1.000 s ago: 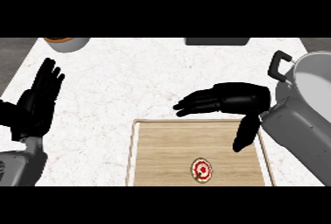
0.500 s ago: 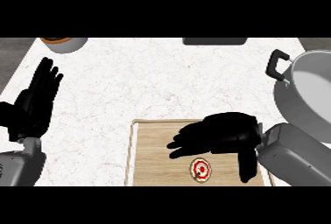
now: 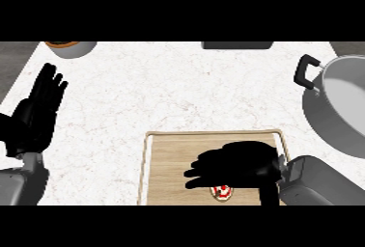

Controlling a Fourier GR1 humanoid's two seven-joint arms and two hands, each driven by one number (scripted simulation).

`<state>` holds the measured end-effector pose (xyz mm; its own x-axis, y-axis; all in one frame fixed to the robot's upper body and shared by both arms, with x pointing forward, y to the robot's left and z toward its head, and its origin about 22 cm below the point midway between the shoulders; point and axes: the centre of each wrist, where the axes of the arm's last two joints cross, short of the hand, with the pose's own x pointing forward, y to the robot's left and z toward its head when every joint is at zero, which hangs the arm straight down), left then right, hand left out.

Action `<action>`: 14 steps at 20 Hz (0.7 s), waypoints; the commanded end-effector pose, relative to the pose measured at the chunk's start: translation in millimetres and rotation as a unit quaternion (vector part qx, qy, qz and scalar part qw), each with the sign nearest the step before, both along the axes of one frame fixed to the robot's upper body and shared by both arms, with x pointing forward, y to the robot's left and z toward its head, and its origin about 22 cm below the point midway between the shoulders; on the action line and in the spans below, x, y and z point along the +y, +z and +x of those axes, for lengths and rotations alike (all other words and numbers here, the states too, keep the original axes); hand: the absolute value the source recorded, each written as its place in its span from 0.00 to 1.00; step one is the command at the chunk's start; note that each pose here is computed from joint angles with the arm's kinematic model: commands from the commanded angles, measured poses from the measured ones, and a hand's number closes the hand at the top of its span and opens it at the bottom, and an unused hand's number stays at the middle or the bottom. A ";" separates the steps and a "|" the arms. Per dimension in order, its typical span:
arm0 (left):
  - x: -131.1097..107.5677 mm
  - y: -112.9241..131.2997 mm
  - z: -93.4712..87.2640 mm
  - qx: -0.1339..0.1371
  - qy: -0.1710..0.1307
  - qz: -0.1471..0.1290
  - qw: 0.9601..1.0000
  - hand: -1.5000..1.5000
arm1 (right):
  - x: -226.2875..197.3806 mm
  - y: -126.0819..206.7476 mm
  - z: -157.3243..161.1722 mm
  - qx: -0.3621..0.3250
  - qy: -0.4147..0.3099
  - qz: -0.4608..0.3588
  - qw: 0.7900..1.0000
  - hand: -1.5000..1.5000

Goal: Pick the cupcake from the tray and place it in the pot

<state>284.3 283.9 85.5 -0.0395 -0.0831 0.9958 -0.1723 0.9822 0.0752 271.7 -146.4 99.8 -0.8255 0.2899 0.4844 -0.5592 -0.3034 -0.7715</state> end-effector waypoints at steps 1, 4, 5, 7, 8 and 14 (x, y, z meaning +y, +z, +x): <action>-13.7 16.8 -7.2 -0.004 0.003 -0.003 1.000 0.50 | 12.6 -21.3 8.9 -0.017 -0.017 -0.008 1.000 0.00; 6.2 5.5 -10.2 0.002 -0.001 -0.001 1.000 0.50 | -8.3 -24.0 17.4 -0.020 -0.015 -0.020 0.999 0.00; -13.4 2.4 -16.6 -0.004 -0.006 -0.004 1.000 0.50 | 10.5 -23.0 9.4 -0.015 -0.005 -0.013 1.000 0.00; 0.7 2.0 -4.9 -0.002 0.000 0.009 1.000 0.50 | 14.0 -31.2 10.5 -0.006 -0.009 -0.011 1.000 0.00; -12.8 -14.6 -5.9 0.005 -0.005 0.000 1.000 0.50 | -2.6 -33.6 6.8 -0.009 -0.013 -0.004 1.000 0.00; -2.8 2.7 -4.7 0.005 -0.004 -0.007 1.000 0.50 | 16.0 -53.2 9.8 -0.025 -0.009 -0.017 0.999 0.00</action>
